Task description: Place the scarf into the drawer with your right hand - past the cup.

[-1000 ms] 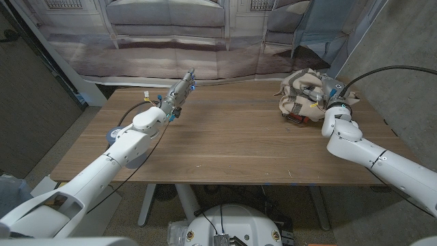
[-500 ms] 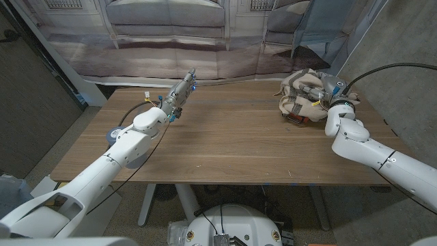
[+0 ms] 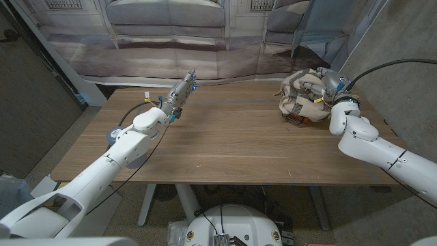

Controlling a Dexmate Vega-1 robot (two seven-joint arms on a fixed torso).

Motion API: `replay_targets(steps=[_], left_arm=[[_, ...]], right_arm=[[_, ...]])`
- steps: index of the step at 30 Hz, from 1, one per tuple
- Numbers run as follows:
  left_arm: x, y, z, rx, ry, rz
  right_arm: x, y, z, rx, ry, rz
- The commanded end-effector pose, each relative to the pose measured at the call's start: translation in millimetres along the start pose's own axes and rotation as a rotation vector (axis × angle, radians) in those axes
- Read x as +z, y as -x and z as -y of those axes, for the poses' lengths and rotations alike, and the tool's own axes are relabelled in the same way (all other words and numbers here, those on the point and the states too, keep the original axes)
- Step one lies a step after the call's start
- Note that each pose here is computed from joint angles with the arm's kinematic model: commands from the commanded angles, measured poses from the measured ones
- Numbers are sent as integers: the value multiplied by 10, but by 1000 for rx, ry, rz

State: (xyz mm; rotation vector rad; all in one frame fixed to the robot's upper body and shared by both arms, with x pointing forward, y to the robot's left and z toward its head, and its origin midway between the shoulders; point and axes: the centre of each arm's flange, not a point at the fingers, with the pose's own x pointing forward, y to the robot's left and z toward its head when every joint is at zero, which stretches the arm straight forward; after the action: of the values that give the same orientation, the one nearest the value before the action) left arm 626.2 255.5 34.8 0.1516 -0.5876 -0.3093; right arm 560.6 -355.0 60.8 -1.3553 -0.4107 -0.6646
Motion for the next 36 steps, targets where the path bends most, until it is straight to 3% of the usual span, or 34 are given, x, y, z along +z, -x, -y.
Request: replay_targets(steps=[1, 6, 21, 28, 36], left_arm=[[10, 15, 4, 0, 12, 17], [19, 28, 19, -1, 7, 20], [-2, -2, 65, -15, 17, 35], [-66, -22, 27, -11, 25, 25], [-83, -53, 1, -17, 25, 18]], right_arm=[[46, 1, 244, -3, -12, 39], [70, -7, 381, 0, -38, 63], [16, -32, 791, -2, -150, 65], [34, -52, 1007, -28, -149, 58], [118, -88, 1148, -47, -136, 59]])
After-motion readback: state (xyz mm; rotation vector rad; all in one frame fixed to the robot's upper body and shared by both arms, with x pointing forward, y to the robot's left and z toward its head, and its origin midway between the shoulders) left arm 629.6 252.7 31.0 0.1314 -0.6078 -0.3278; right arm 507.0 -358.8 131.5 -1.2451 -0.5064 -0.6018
